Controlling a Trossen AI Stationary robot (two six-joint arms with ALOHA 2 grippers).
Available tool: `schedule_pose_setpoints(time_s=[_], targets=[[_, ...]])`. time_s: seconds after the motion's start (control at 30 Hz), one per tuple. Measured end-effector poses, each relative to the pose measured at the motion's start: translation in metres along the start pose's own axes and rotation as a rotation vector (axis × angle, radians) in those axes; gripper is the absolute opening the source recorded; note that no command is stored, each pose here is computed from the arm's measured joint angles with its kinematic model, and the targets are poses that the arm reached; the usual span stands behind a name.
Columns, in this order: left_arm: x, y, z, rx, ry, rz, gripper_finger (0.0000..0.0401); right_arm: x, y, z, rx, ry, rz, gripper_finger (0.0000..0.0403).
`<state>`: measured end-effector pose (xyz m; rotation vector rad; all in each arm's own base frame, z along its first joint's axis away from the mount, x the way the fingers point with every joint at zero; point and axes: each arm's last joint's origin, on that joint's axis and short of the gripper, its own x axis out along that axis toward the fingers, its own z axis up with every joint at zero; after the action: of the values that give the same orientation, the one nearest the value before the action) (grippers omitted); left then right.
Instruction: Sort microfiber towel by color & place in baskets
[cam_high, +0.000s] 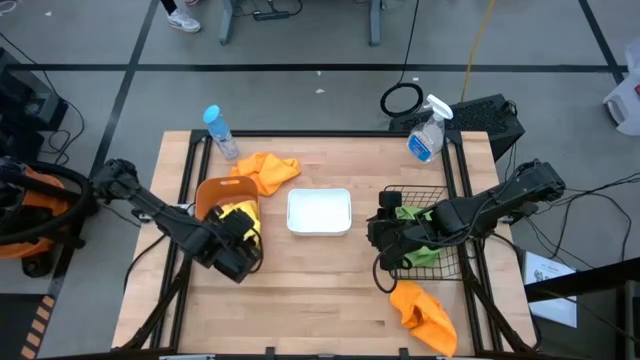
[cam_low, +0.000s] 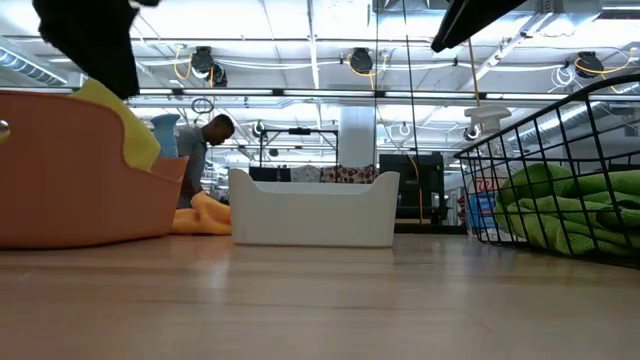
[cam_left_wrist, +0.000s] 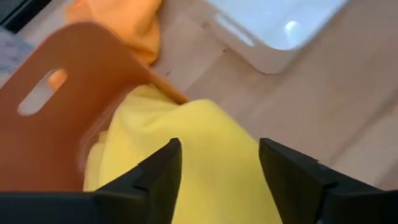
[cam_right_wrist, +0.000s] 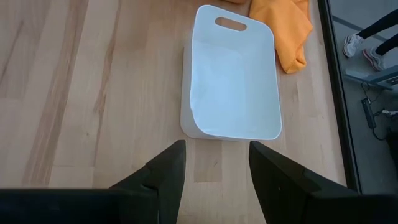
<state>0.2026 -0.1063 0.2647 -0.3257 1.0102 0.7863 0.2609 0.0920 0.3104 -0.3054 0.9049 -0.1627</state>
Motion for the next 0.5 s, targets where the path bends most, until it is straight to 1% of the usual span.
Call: schedule_pose_setpoints(time_s=[0.1,0.17,0.23,0.3,0.33,0.4,0.43,0.5], targets=[[0.015,0.001,-0.002,-0.03,0.002,0.015,0.0246,0.0,0.0,0.0,0.001,-0.002,0.0,0.0168],[0.025,0.001,-0.005,-0.027,0.016,0.005,0.026,0.0,0.0,0.0,0.003,-0.004,0.001,0.0168],[0.036,-0.002,-0.008,-0.032,0.009,-0.028,0.0267,0.0,0.0,0.0,0.004,-0.004,0.001,0.0168],[0.046,0.0,-0.012,-0.039,0.013,-0.017,0.0261,0.0,0.0,0.0,0.004,-0.004,0.001,0.0168],[0.05,0.002,-0.014,-0.037,0.018,-0.003,0.0252,0.0,0.0,0.0,0.004,-0.004,0.001,0.0168],[0.058,0.006,-0.02,-0.025,0.039,0.021,0.0214,0.0,0.0,0.0,0.003,-0.004,0.001,0.0168],[0.06,0.008,-0.022,-0.018,0.05,0.033,0.0187,0.0,0.0,0.0,0.002,-0.004,0.001,0.0168],[0.062,0.012,-0.025,-0.024,0.06,0.067,0.0118,0.0,0.0,0.001,0.0,-0.005,0.001,0.0168]])
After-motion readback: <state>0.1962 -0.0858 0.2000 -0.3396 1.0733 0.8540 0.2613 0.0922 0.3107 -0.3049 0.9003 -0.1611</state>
